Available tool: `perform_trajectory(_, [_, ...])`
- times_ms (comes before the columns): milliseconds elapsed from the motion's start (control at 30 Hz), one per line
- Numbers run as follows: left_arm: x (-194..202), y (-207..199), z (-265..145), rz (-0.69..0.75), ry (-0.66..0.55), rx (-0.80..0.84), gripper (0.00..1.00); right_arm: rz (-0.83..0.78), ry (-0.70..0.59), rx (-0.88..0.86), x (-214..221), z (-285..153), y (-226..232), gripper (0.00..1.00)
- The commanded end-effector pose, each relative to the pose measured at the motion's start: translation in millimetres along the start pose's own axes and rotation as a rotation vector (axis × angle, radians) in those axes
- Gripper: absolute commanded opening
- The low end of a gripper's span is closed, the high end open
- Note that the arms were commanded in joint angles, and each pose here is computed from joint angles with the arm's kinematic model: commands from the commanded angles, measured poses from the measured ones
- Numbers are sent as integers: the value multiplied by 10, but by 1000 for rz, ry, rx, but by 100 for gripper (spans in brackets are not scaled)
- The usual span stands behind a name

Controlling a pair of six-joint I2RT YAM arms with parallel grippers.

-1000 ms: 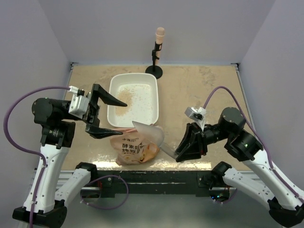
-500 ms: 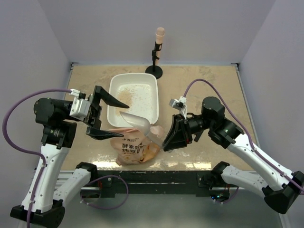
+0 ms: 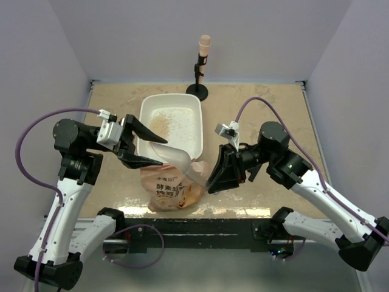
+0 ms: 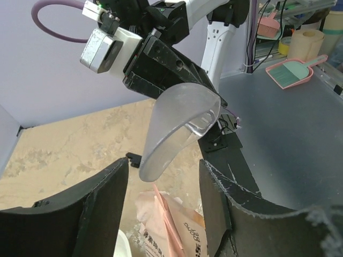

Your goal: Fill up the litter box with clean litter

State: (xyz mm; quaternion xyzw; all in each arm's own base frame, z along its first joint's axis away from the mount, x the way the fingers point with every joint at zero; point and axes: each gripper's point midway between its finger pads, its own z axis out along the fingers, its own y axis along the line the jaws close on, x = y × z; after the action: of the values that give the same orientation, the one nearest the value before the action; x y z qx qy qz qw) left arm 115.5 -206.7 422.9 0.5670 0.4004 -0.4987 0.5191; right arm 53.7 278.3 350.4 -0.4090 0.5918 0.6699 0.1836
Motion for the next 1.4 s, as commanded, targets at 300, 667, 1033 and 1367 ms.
perform_trajectory(300, [-114,-173,-2,103,17,93,55,-42,17,-46,-37,93,81,0])
perform_trajectory(667, [-218,-192,1,146,14,92,43,-20,23,-48,-5,154,39,0])
perform_trajectory(1033, [-126,-230,-2,123,18,109,0,-10,18,-48,-39,180,36,24])
perform_trajectory(1367, [53,287,-71,-22,19,-276,0,-220,-128,456,-704,-68,-441,68])
